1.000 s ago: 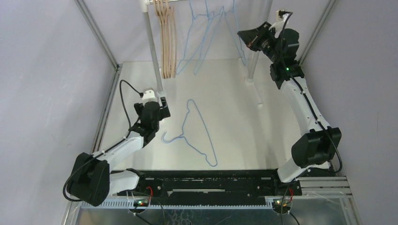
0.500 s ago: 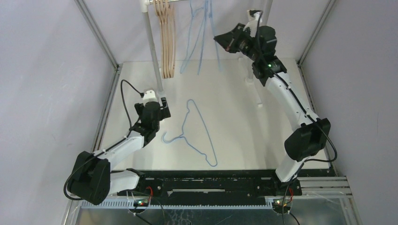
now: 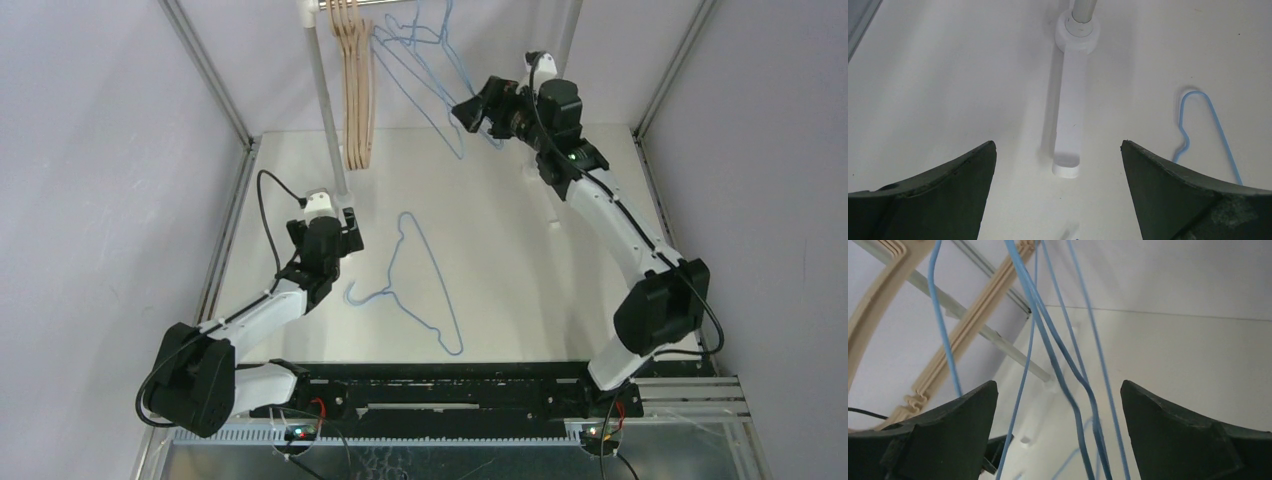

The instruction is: Organize the hangers

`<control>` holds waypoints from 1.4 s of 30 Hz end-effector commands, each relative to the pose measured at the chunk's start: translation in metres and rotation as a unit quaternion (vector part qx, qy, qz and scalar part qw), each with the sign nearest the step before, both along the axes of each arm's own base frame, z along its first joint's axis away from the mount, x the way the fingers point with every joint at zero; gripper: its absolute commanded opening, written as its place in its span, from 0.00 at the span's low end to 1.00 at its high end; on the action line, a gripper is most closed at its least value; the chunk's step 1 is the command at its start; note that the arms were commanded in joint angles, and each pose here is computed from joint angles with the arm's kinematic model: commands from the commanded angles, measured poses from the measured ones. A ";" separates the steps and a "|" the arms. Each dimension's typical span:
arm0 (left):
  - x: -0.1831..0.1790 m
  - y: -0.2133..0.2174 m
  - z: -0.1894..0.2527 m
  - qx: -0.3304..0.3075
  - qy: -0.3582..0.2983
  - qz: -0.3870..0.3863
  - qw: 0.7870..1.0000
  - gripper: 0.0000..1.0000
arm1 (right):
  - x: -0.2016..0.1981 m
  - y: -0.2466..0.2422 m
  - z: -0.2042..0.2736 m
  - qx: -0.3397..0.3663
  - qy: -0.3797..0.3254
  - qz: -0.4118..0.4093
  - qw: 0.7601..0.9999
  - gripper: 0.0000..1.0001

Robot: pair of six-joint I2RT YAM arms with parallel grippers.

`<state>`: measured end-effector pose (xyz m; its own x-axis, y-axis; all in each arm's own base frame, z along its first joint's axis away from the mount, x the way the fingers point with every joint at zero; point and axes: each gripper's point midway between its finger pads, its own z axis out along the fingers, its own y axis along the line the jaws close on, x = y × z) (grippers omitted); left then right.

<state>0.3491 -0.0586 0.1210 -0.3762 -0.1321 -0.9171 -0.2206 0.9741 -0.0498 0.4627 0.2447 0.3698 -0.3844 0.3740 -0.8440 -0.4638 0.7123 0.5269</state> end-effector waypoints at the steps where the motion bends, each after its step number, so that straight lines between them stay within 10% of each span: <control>1: 0.008 -0.003 0.019 -0.018 -0.034 0.001 0.999 1.00 | -0.026 -0.040 0.051 -0.036 -0.094 -0.067 0.993 1.00; 13: 0.008 -0.003 0.017 -0.018 -0.031 0.001 0.999 1.00 | -0.096 -0.087 0.028 -0.156 -0.112 -0.159 0.968 1.00; 28: 0.008 -0.003 0.016 -0.020 -0.029 0.007 0.999 0.99 | -0.245 0.023 -0.145 -0.296 0.034 0.040 0.954 0.98; 42: 0.009 -0.003 0.016 -0.023 -0.029 0.006 0.999 1.00 | -0.283 0.110 -0.309 -0.398 0.147 0.178 0.888 0.88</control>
